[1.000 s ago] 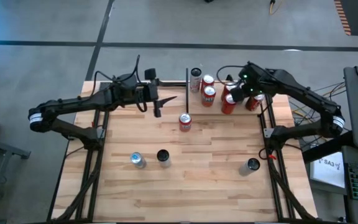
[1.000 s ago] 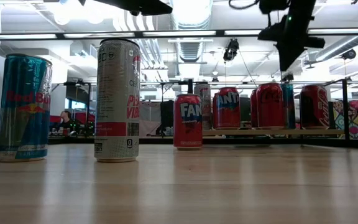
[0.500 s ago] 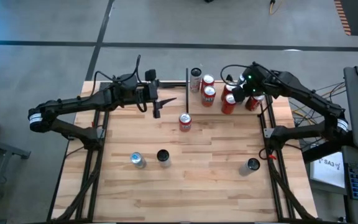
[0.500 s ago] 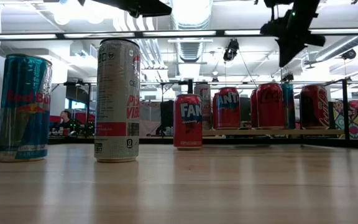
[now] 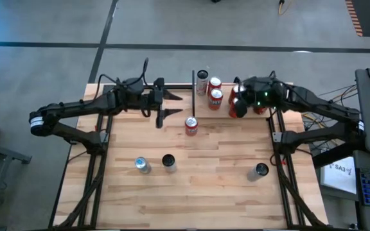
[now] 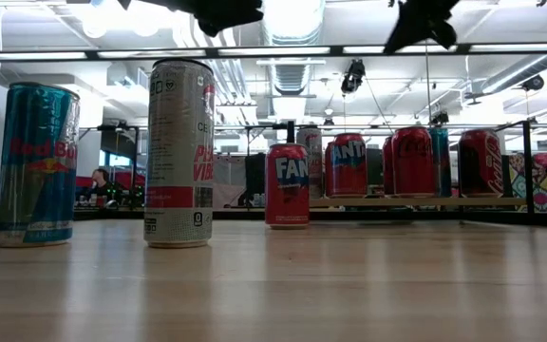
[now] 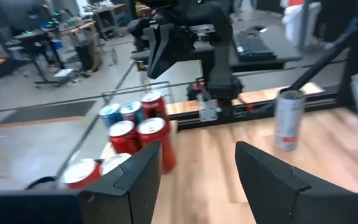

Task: Place canned beverage on shelf
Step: Put the orange soda can on the shelf aligned with the other orange soda cans

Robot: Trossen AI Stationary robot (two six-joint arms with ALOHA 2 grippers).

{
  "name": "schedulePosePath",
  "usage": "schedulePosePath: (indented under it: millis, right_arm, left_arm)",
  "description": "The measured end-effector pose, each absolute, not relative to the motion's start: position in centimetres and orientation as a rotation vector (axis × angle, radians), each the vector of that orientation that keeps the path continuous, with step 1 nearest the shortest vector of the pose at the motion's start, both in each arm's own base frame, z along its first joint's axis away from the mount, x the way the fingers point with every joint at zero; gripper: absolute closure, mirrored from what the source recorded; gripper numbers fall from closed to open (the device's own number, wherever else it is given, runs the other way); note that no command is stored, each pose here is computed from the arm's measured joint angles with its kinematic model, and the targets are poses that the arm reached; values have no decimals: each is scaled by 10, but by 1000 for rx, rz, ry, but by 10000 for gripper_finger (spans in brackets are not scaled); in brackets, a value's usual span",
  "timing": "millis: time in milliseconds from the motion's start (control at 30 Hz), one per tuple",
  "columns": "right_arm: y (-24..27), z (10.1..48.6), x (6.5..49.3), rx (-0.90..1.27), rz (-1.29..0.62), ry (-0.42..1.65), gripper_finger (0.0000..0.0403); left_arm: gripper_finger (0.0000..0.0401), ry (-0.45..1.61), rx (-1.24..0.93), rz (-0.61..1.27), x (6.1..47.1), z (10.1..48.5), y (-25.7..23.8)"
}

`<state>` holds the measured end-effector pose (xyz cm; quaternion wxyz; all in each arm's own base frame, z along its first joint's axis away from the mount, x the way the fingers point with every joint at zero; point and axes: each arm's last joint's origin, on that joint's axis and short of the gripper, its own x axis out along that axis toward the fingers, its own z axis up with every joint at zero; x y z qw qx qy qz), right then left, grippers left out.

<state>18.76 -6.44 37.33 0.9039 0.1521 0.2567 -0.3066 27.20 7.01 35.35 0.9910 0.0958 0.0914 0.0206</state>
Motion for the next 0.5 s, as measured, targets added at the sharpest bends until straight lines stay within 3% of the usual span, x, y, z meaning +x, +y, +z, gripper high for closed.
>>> schedulePosePath:
  millis: [500]
  right_arm:
    - [-7,353,214,172,-314,475,394]
  left_arm:
    - [211,299,-50,-76,275,342,43]
